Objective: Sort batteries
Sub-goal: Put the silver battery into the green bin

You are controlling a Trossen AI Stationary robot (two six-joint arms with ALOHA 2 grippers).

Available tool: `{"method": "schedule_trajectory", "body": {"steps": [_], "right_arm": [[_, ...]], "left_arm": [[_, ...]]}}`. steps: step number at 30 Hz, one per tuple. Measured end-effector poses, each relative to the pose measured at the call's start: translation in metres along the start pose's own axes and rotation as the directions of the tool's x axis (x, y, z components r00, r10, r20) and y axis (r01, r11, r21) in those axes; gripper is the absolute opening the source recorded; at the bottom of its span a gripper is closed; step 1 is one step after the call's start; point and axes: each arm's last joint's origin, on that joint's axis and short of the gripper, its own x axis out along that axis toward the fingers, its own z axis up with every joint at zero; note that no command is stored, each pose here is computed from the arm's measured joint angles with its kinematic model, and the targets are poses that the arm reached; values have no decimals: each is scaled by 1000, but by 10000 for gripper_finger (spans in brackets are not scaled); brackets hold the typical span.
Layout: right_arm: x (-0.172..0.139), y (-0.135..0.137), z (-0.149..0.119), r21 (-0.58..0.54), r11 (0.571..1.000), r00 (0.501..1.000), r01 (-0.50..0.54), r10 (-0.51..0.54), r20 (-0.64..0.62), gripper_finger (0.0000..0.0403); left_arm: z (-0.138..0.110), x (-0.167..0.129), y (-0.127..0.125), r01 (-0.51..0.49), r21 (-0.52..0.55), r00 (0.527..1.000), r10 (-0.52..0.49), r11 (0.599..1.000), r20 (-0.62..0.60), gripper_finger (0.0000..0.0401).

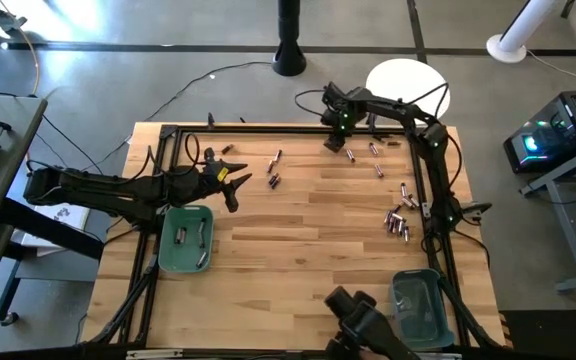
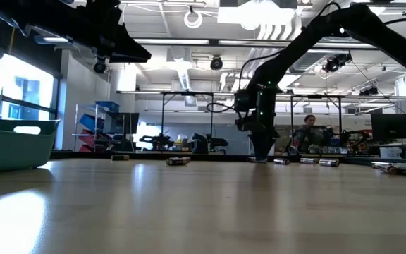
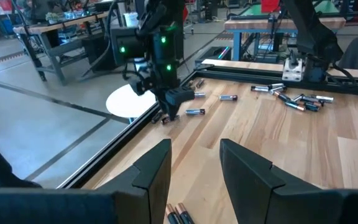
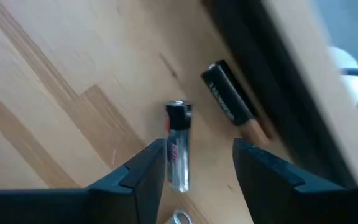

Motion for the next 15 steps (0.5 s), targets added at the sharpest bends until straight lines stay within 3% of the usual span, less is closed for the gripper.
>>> {"method": "schedule_trajectory", "body": {"steps": [7,13,15], "right_arm": [[10,15,5,-46,998,999,40,-41,-23,161],[11,21,6,-73,997,999,39,-41,-28,41],[10,23,5,-95,995,998,36,-39,-38,20]], "left_arm": [[0,0,0,0,-1,1000,0,1000,1,129],[0,0,0,0,-11,1000,0,1000,0,129],[0,0,0,0,-16,1000,0,1000,-2,129]]}}
